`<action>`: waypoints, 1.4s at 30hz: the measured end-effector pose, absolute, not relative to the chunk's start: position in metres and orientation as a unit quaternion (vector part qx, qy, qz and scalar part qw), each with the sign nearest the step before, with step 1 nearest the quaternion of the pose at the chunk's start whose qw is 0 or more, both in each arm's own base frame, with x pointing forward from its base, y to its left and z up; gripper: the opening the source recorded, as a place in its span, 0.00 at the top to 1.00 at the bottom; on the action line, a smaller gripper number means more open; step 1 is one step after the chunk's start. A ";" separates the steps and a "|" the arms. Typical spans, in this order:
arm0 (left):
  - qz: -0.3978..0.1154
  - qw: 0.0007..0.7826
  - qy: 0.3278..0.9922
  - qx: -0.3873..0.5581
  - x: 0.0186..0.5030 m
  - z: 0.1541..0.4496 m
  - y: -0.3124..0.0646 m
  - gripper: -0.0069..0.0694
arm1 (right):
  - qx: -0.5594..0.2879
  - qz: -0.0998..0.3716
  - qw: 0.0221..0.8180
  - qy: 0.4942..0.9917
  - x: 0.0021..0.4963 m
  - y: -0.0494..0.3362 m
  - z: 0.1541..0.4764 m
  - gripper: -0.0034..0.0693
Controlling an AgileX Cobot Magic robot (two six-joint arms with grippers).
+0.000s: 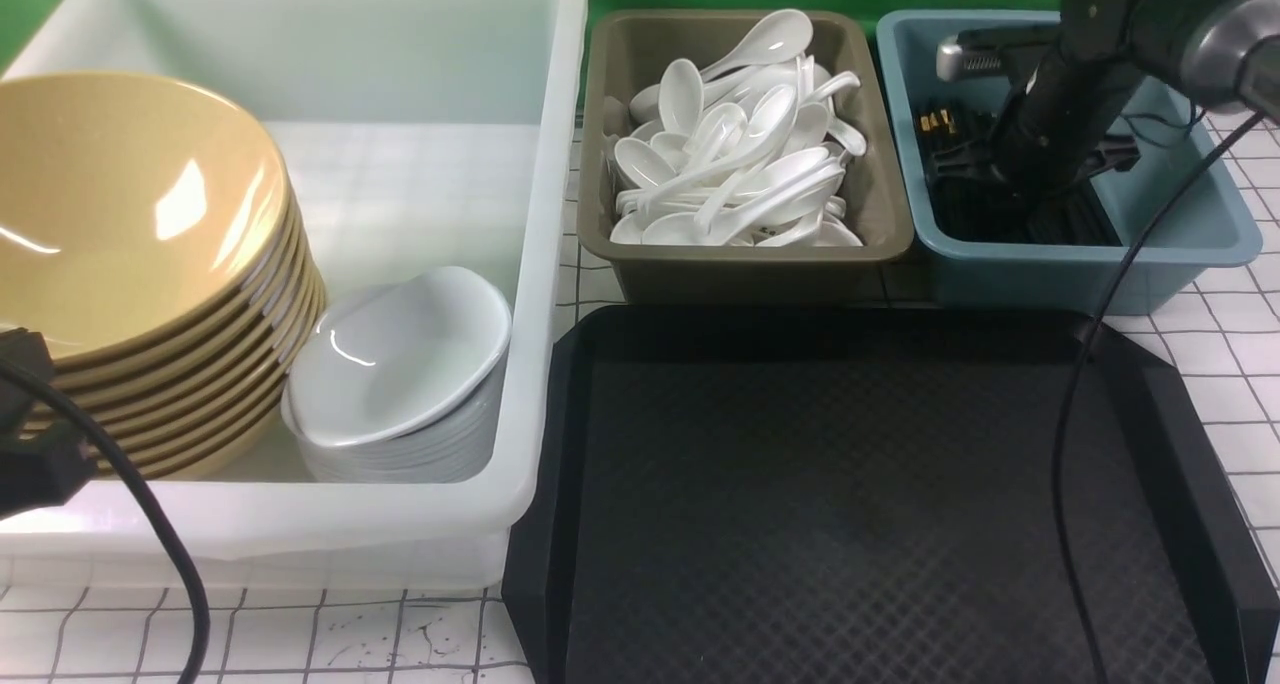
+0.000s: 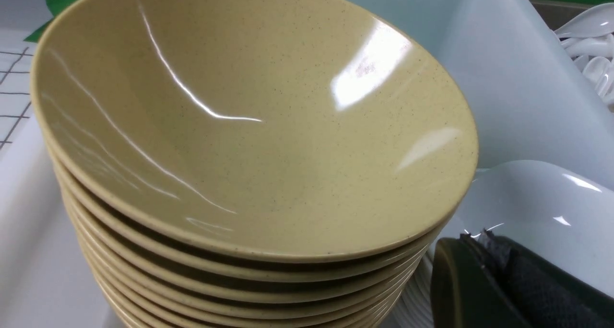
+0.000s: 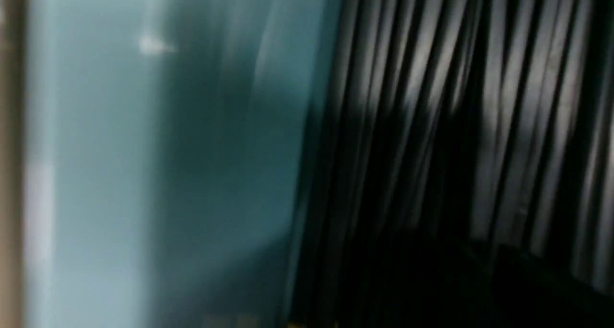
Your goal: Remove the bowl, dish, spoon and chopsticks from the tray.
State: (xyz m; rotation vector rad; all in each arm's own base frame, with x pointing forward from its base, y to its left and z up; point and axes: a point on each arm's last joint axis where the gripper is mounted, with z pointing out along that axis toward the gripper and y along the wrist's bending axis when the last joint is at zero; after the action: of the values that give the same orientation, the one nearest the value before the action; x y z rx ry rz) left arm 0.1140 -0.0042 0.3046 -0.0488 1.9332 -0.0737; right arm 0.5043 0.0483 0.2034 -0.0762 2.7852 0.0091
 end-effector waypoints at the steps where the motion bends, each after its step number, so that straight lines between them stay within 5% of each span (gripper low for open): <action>1: -0.031 0.567 0.823 -0.021 0.114 0.305 -0.004 0.93 | -0.040 0.001 0.183 0.982 0.499 0.048 0.221 0.55; 2: -0.031 0.567 0.823 -0.021 0.114 0.305 -0.004 0.93 | -0.040 0.001 0.183 0.982 0.499 0.048 0.221 0.54; 5: -0.031 0.567 0.823 -0.021 0.114 0.305 -0.004 0.93 | -0.067 -0.001 0.228 0.971 0.476 0.044 0.289 0.39; 6: -0.031 0.567 0.823 -0.021 0.114 0.305 -0.004 0.93 | -0.068 0.000 0.234 0.970 0.471 0.043 0.298 0.38; 7: -0.031 0.567 0.823 -0.020 0.114 0.305 -0.004 0.93 | -0.071 0.008 0.275 0.959 0.445 0.041 0.350 0.38; 9: -0.031 0.567 0.823 -0.020 0.114 0.305 -0.004 0.93 | -0.072 0.016 0.293 0.953 0.432 0.042 0.372 0.40; 11: -0.031 0.567 0.823 -0.020 0.114 0.305 -0.004 0.93 | -0.103 0.035 0.364 0.925 0.378 0.051 0.442 0.54; 17: -0.031 0.567 0.823 -0.020 0.114 0.304 -0.004 0.93 | -0.181 0.082 0.439 0.876 0.269 0.082 0.504 0.87; 23: -0.030 0.567 0.823 -0.020 0.114 0.304 -0.004 0.93 | -0.216 0.099 0.438 0.867 0.213 0.087 0.474 0.90; 28: -0.030 0.567 0.823 -0.020 0.114 0.304 -0.004 0.93 | -0.214 0.101 0.392 0.889 0.173 0.076 0.402 0.90; 37: -0.030 0.566 0.824 -0.020 0.114 0.304 -0.004 0.93 | -0.244 0.070 0.319 0.913 0.138 0.060 0.323 0.90; 42: -0.030 0.566 0.824 -0.019 0.114 0.304 -0.004 0.93 | -0.225 0.062 0.448 0.863 0.137 0.053 0.295 0.90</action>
State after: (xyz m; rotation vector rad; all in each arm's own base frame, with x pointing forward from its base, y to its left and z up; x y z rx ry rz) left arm 0.1139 -0.0042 0.3043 -0.0455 1.9361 -0.0698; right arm 0.1370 0.0527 0.2949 -0.5579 2.1365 0.1523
